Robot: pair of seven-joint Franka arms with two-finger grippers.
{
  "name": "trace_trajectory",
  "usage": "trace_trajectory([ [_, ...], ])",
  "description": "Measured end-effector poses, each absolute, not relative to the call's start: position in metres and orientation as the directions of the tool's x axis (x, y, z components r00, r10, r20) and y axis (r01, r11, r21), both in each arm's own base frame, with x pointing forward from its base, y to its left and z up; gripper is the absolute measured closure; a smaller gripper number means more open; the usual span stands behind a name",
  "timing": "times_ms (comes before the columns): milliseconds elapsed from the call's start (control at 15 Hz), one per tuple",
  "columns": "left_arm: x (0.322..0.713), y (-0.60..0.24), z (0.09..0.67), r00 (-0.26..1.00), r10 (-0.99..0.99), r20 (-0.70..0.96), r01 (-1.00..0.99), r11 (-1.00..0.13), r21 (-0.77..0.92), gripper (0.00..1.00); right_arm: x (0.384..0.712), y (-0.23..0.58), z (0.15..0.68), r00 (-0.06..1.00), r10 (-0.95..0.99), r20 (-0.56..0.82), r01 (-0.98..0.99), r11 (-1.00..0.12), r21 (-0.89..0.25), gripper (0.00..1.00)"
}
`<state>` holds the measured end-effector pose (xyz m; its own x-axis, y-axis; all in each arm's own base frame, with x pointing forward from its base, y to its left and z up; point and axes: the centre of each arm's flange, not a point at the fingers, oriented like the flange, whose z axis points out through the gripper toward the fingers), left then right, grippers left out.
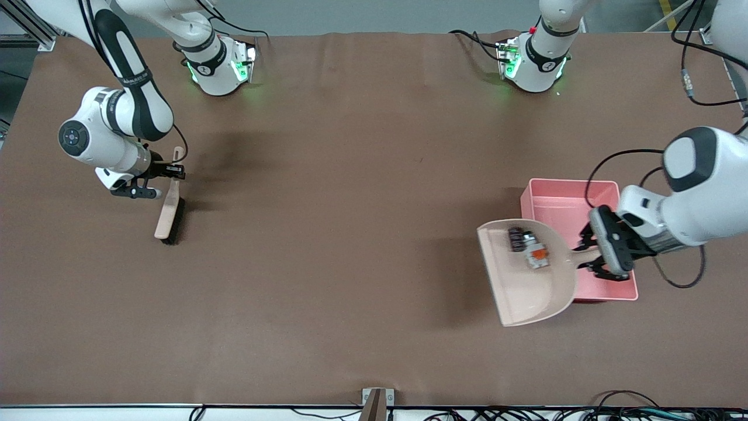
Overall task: Clean e-waste and dump in bin
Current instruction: 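Tilt the dustpan over the pink bin with the left gripper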
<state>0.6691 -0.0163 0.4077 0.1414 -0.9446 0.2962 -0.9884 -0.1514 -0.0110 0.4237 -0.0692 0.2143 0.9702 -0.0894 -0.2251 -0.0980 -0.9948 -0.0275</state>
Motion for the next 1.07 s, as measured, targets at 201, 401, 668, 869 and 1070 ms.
trace_trajectory([
  [201,0.664,0.041,0.410,0.134,-0.950,0.281,-0.991,-0.136,0.016,0.67,0.424,-0.068,0.213,0.970,-0.088,-0.227,-0.096,-0.995,-0.026,0.61],
  [401,0.659,0.087,0.408,0.130,-0.964,0.233,-0.991,-0.132,0.005,0.67,0.424,-0.068,0.212,0.969,-0.088,-0.233,-0.097,-0.995,-0.026,0.48],
  [668,0.653,0.111,0.406,0.144,-0.968,0.204,-0.990,-0.143,0.017,0.67,0.434,-0.069,0.225,0.964,-0.085,-0.253,-0.097,-0.995,-0.034,0.26],
  [869,0.647,0.136,0.404,0.154,-0.968,0.200,-0.988,-0.152,0.025,0.67,0.448,-0.069,0.253,0.974,-0.081,-0.211,-0.093,-0.995,-0.048,0.04],
  [1070,0.643,0.155,0.405,0.152,-0.968,0.200,-0.988,-0.152,0.019,0.67,0.460,-0.068,0.298,0.980,-0.071,-0.187,-0.087,-0.993,-0.075,0.00],
])
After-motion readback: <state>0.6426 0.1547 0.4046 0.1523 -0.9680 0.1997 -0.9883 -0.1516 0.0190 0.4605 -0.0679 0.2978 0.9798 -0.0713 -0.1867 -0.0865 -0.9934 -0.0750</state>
